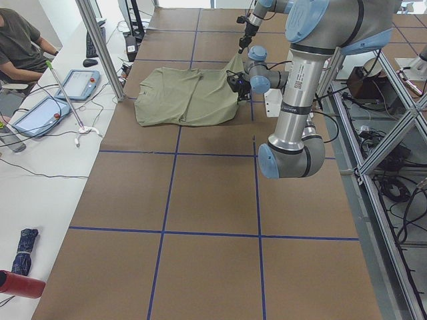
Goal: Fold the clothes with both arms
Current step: 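Grasp both hem corners with both grippers and lift them, then carry the hem with both grippers toward the collar, folding the shirt in half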
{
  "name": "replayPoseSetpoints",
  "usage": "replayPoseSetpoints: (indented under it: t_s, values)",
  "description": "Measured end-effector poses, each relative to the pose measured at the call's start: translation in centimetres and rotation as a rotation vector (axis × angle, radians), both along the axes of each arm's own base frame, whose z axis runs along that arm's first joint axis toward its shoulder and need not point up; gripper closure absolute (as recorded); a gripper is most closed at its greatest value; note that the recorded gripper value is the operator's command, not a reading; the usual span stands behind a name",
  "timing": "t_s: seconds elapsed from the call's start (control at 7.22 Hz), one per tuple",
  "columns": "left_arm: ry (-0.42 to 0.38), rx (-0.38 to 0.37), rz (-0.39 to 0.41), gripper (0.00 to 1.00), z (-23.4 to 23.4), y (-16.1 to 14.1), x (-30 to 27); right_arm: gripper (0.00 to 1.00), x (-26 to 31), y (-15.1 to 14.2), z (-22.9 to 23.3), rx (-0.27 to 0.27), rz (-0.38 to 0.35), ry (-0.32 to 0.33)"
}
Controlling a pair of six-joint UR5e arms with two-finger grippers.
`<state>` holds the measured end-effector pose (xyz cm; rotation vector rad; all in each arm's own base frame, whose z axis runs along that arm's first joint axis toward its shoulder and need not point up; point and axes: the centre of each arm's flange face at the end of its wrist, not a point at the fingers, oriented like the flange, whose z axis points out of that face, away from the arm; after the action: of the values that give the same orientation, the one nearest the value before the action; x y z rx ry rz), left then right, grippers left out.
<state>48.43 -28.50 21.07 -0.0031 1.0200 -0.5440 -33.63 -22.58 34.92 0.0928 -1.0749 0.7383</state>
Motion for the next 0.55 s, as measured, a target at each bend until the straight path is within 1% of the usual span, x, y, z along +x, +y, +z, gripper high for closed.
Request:
replayPoseSetpoints:
  t_s: [0.14,0.28,0.42,0.55]
  values:
    - [-0.01,0.059,-0.045,1.0,-0.9,-2.5,-0.7,1.0,0.5,-2.5,-0.7,0.018,0.0,-0.006]
    - [-0.022,0.103,-0.084,1.0,-1.7,-5.1,-1.1,1.0,0.5,-6.3,-1.5,0.027,0.007,-0.006]
    - [-0.042,0.138,-0.118,1.0,-2.3,-7.7,-1.3,1.0,0.0,-11.2,-2.7,0.023,0.011,0.016]
    - [-0.065,0.171,-0.152,1.0,-2.5,-10.4,-1.5,1.0,-0.7,-16.1,-3.7,0.026,0.013,0.067]
